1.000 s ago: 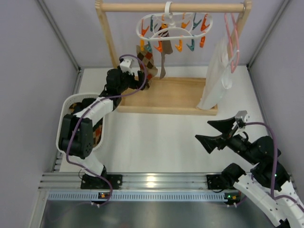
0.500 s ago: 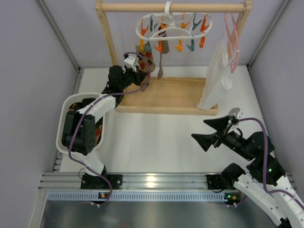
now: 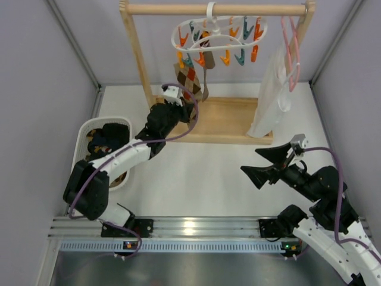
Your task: Remove the socks clipped to the hanger
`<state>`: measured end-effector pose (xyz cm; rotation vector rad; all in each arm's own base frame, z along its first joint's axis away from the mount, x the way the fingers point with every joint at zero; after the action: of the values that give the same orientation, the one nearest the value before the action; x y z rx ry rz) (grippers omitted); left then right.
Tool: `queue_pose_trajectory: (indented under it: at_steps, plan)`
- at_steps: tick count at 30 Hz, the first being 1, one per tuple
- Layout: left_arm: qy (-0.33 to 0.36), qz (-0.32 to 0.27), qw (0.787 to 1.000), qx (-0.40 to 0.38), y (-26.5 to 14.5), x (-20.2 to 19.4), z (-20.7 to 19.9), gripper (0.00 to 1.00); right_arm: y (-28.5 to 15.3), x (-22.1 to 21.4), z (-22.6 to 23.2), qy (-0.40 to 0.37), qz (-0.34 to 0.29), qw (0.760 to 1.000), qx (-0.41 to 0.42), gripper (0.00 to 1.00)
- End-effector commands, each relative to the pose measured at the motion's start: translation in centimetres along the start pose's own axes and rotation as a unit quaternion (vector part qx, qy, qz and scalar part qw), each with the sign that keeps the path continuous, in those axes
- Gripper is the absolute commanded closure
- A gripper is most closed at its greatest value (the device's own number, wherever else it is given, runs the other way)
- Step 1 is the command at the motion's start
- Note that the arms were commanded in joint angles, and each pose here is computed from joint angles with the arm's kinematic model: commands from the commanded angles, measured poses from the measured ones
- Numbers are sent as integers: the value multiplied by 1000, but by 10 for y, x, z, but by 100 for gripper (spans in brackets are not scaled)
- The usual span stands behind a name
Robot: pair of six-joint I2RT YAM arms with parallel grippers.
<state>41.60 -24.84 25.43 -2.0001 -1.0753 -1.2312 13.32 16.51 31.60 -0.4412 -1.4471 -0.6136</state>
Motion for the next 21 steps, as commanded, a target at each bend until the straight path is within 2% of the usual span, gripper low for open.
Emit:
queue_pose_trajectory:
  at_steps: [1,3,4,5,6,7,15,18,20,21]
  plan:
    - [-21,-77,996,43,-22,25,-35,100,-4,40,4,4,-56,998,-3,1]
    - [-12,-81,992,91,-26,21,-36,100,-4,44,2,5,-57,998,-9,1]
    - [-5,-74,993,93,-28,11,-55,100,-5,51,-1,4,-63,998,-20,1]
    - [18,-55,992,111,-27,-1,-56,100,-4,52,-3,6,-61,998,-27,1]
    - [24,-69,987,144,-28,4,-57,100,-4,55,-6,6,-63,997,-38,1]
    - [33,-63,988,140,-29,-4,-75,100,-6,64,-7,3,-69,997,-42,1]
    - [119,-51,974,188,-24,-22,-120,100,-5,115,-31,1,-85,988,-126,0]
    - [164,-60,959,222,-21,-20,-132,100,-8,154,-37,-3,-114,982,-153,1]
    - [194,-62,950,237,-17,-19,-143,100,10,157,-43,-19,-87,983,-160,1]
    - [202,-63,947,240,-15,-17,-147,100,10,175,-42,-28,-97,982,-159,1]
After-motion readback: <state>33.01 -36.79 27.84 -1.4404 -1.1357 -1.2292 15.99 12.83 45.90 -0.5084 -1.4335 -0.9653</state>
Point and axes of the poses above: each gripper's point midway between its finger pads, its own y axis out along the fingers, its own z axis along the line the jaws close on, x = y × z, the point moved 1 cm from there along -y, back along the fingers, and after that the axes turned 12 degrees about -y, right-handed, at the moved point
